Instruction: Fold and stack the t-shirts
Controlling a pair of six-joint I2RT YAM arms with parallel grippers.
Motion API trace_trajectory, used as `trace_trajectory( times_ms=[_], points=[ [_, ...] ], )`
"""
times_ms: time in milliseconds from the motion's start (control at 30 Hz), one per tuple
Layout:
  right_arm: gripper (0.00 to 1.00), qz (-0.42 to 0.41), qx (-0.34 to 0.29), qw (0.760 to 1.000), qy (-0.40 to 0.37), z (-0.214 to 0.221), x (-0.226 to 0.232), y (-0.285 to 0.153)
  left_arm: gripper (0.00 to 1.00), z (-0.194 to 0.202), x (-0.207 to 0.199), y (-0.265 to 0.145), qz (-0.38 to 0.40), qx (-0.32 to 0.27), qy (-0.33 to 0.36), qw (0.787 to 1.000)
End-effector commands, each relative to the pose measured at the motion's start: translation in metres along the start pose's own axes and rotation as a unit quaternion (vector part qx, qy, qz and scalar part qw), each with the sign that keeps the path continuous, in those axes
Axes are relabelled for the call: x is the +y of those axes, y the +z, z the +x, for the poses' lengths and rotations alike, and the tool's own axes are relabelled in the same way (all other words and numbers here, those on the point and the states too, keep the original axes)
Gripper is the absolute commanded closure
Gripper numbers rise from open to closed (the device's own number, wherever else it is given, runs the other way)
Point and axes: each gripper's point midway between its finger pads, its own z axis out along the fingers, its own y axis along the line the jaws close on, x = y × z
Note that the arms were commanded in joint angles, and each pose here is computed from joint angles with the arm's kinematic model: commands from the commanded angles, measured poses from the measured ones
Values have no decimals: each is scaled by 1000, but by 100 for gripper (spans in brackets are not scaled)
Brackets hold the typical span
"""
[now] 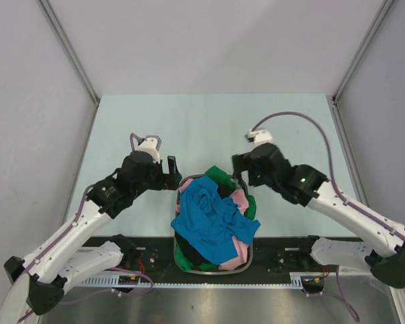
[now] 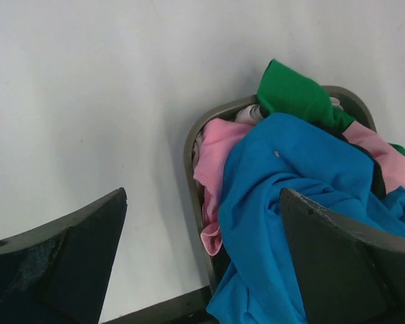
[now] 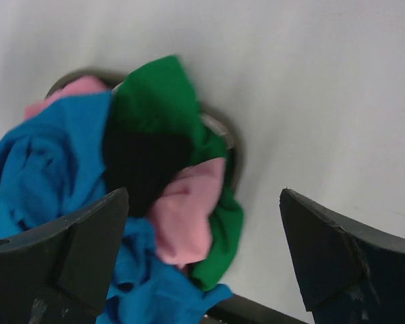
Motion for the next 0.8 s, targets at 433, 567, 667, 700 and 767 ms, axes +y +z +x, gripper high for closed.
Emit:
trace_trajectory(
  times_ms=[433,567,667,700,767],
  points=[
    [0,-100,106,970,-196,116,136,17,0,26,20,-2,-46,3,-87,995],
    [37,-87,110,968,-210,125,139,19,1,30,24,-3,-50,3,-90,995],
    [91,-67,105,970,-211,123,135,21,1,31,24,-3,-51,2,-90,995],
    [100,-59,106,969,-214,123,132,21,1,31,24,-2,-50,3,-91,995],
    [100,-39,84,974,-208,110,129,22,1,31,24,-3,-49,3,-91,995]
  ],
)
